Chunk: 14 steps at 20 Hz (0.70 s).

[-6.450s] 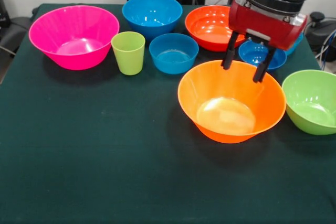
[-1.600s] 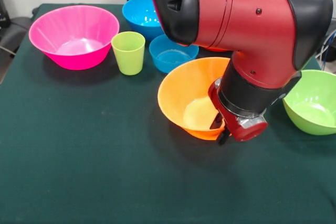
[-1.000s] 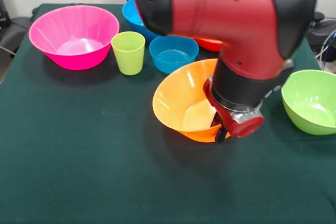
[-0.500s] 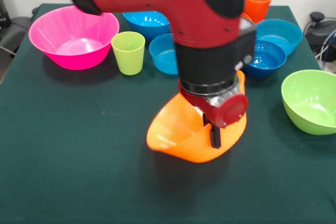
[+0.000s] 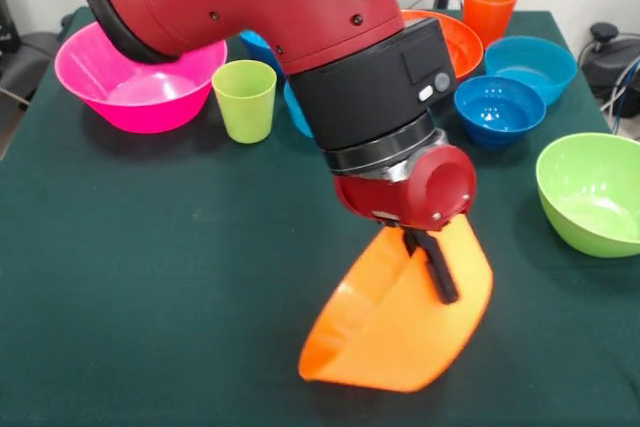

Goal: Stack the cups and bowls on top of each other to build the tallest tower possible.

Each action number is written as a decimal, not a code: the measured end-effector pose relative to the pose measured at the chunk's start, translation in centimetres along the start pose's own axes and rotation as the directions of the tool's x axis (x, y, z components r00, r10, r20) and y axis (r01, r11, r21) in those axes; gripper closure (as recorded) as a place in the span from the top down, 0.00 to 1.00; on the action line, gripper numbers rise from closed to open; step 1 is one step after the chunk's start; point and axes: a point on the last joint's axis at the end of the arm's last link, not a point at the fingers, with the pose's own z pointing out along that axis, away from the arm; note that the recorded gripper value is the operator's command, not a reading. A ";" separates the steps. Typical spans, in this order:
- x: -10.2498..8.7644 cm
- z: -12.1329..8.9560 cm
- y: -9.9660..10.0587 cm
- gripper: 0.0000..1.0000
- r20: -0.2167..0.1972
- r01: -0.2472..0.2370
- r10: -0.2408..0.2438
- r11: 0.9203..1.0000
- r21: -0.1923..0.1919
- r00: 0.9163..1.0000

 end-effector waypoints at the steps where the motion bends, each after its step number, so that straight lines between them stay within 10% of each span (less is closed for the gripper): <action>1: 0.2 0.1 0.1 0.00 -0.003 0.002 -0.003 1.000 -0.017 1.000; 8: 4.6 1.7 2.1 0.00 -0.065 -0.003 -0.010 0.981 -0.195 0.998; 14: 9.2 2.6 3.9 0.00 -0.160 -0.033 -0.011 0.963 -0.268 0.987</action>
